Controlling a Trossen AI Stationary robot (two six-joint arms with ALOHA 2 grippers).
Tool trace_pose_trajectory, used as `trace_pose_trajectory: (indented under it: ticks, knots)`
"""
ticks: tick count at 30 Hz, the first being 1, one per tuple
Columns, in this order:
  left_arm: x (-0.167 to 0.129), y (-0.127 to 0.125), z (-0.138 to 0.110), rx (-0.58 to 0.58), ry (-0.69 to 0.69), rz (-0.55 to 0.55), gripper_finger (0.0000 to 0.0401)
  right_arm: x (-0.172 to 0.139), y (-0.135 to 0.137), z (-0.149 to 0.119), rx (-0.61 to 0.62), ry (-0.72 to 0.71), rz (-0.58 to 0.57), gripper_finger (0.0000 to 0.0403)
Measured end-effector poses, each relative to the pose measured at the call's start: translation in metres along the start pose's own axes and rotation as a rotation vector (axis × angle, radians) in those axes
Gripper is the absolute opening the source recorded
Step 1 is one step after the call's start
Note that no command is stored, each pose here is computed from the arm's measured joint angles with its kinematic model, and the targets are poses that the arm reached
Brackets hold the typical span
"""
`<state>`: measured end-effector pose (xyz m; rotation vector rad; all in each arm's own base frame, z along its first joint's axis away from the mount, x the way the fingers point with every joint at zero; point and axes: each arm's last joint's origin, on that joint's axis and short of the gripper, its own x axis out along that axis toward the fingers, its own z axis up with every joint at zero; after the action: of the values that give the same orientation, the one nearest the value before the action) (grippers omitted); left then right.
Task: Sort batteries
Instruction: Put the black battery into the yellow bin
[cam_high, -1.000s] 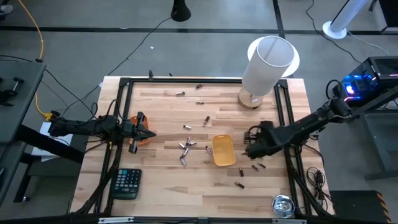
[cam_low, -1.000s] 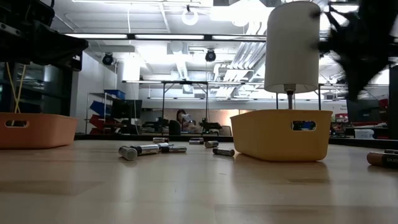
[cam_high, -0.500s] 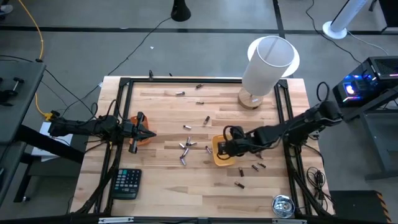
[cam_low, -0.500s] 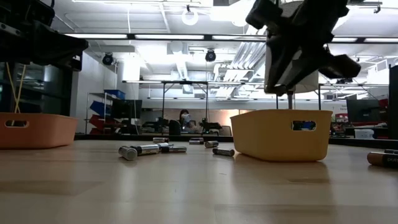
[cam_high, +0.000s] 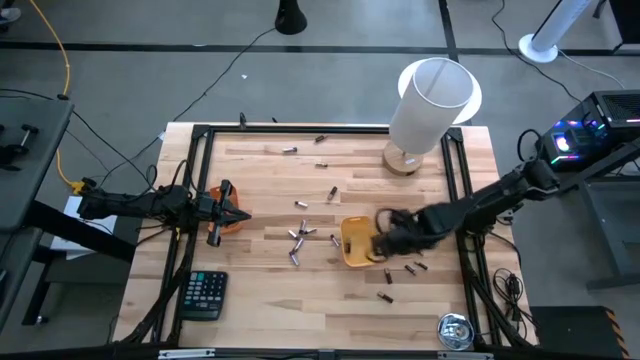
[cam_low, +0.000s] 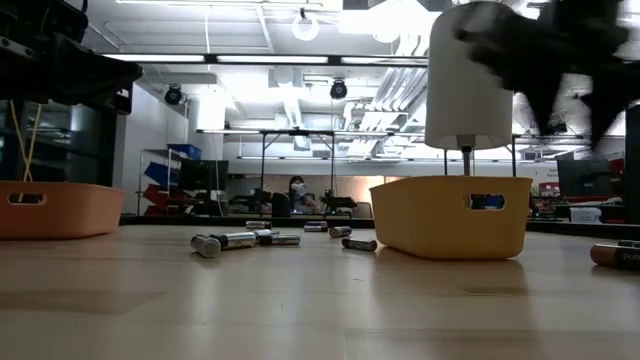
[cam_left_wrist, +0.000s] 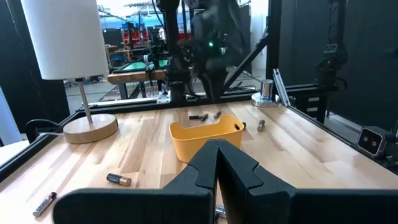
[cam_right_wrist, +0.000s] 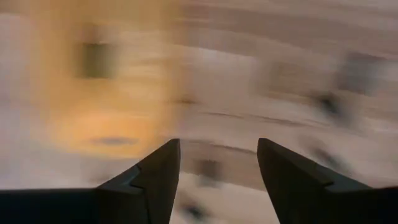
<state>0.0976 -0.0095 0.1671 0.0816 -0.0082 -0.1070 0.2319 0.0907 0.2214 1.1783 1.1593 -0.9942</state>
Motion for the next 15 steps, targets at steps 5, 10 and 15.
trace_pose_trajectory:
  ticks: [5,10,15]
  knots:
    - [0.0,0.0,0.0,0.0,0.0,0.0,0.0,0.023,-0.032,-0.001,0.087,0.017,-0.227,0.0196]
    - [0.0,0.0,0.0,0.0,0.0,0.0,0.0,0.054,-0.051,0.015,0.155,-0.012,-0.264,0.019]
    - [0.0,0.0,0.0,0.0,0.0,0.0,0.0,0.077,-0.063,0.031,0.169,-0.028,-0.228,0.0189]
